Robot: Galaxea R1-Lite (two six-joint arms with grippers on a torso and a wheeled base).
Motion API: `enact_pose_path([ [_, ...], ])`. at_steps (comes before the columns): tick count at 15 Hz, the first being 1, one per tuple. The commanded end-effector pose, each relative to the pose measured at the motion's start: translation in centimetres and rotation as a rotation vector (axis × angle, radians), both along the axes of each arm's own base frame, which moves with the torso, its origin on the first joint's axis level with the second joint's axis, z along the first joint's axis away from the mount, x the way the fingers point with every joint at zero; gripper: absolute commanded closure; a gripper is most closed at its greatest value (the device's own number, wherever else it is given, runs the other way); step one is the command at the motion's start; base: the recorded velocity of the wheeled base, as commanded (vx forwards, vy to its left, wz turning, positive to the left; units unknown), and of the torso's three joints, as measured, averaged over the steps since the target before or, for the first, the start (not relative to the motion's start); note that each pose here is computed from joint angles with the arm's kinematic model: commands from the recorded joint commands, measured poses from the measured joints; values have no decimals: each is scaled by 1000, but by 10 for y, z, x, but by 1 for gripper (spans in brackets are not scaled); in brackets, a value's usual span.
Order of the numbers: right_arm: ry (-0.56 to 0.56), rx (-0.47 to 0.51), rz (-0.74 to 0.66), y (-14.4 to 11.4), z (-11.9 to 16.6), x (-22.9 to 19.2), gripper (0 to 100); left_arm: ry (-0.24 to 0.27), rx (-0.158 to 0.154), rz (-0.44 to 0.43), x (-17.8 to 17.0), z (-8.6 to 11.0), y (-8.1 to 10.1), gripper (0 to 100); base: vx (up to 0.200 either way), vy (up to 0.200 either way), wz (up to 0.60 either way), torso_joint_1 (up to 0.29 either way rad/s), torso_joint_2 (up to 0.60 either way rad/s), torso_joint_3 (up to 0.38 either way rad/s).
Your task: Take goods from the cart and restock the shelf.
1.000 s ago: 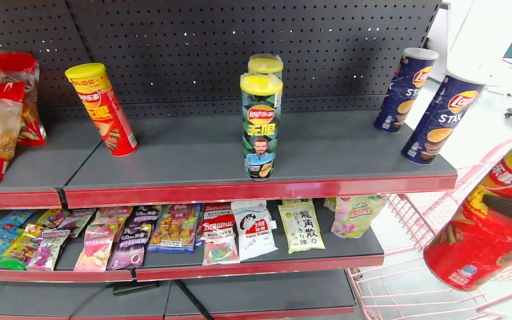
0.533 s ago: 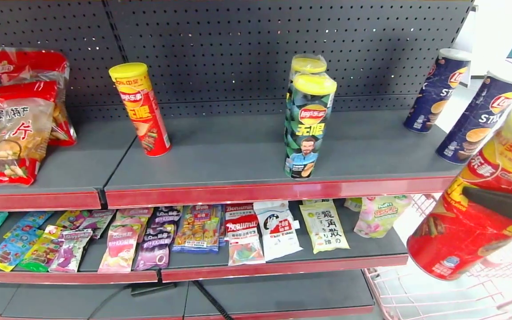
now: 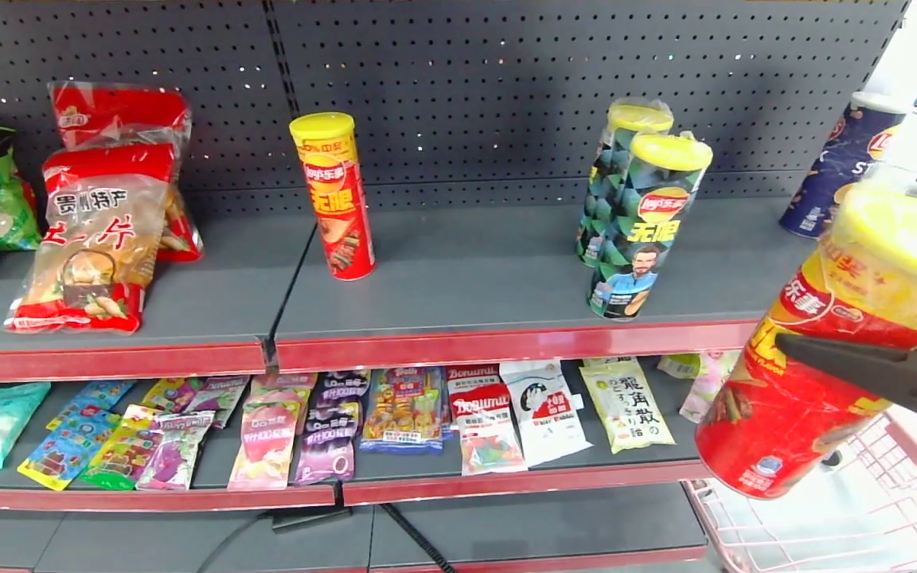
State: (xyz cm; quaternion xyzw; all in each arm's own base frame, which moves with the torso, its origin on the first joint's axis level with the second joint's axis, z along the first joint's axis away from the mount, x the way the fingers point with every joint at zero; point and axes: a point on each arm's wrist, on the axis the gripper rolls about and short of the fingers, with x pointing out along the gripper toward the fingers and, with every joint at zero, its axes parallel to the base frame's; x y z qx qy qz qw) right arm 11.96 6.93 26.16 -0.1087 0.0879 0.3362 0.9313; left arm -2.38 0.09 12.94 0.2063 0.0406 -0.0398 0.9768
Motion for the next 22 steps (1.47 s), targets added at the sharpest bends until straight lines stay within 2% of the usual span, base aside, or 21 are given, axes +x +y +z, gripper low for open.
enact_pose_path([
  [1,8,-6,7,2,-2,2,100,2,0,0,0,0,0,0,0,200,0,-2,-2,7],
  [14,12,-9,41,7,-4,-1,100,-7,1,0,-2,-5,0,0,0,200,0,0,3,4],
  [17,12,-9,41,6,-4,-1,100,-7,1,1,-3,-9,0,0,0,133,0,-2,0,3],
  [22,14,-11,41,6,-5,-1,100,-13,4,10,-3,-8,0,0,0,0,0,0,0,0],
])
